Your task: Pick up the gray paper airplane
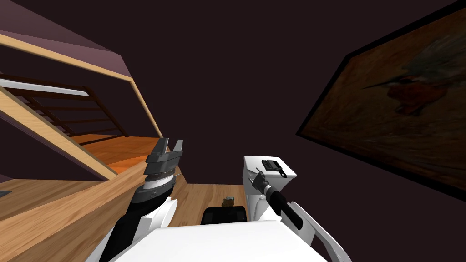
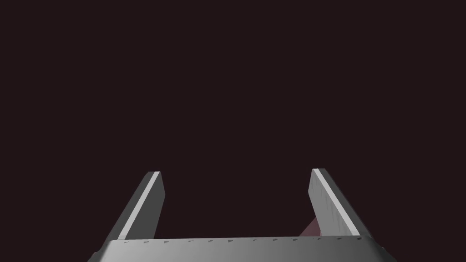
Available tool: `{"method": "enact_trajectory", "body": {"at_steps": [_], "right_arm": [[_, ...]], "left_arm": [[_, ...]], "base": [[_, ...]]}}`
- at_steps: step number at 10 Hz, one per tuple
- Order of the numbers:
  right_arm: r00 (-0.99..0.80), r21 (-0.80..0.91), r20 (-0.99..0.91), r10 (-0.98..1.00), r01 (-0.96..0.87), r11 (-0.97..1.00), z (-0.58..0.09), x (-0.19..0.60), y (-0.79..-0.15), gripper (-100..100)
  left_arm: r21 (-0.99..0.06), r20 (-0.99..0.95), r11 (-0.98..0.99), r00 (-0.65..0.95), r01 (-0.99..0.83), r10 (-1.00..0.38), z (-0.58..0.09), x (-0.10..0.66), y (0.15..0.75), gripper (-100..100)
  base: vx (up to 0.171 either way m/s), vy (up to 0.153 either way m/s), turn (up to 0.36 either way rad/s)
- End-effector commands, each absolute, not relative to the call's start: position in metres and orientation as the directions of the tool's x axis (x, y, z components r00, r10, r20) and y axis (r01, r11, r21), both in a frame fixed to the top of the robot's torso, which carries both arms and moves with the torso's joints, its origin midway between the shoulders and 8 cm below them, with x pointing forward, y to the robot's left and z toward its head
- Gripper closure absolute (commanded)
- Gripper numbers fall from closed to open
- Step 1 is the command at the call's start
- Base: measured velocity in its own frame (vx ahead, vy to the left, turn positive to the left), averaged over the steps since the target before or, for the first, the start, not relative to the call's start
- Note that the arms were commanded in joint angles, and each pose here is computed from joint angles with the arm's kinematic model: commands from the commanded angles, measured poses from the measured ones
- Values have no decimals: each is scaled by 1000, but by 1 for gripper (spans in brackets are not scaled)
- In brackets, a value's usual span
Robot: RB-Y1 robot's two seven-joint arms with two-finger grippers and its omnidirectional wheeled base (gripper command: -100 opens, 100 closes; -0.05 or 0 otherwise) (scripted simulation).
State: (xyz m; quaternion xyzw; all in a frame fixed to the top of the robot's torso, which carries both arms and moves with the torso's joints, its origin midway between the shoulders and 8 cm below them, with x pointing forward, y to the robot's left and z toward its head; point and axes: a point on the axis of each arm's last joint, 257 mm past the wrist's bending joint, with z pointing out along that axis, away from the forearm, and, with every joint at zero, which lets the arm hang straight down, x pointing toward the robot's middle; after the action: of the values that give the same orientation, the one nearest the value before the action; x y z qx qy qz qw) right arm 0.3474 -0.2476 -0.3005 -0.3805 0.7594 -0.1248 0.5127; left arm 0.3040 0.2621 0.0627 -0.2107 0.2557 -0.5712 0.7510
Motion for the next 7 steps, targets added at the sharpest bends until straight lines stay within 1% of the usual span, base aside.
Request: {"method": "enact_trajectory", "body": {"at_steps": [1,7], "right_arm": [[-174,-616,-626,-760,-487,619,-310,337,-252,-100],[-117,-687,-445,-888,-592,422,-337,304,-262,-100]], "left_arm": [[-609,-143,259,217,750,-966,63,304,262,0],[-609,-143,259,217,750,-966,63,304,262,0]], "base": [[68,-16,63],[54,1,54]]}}
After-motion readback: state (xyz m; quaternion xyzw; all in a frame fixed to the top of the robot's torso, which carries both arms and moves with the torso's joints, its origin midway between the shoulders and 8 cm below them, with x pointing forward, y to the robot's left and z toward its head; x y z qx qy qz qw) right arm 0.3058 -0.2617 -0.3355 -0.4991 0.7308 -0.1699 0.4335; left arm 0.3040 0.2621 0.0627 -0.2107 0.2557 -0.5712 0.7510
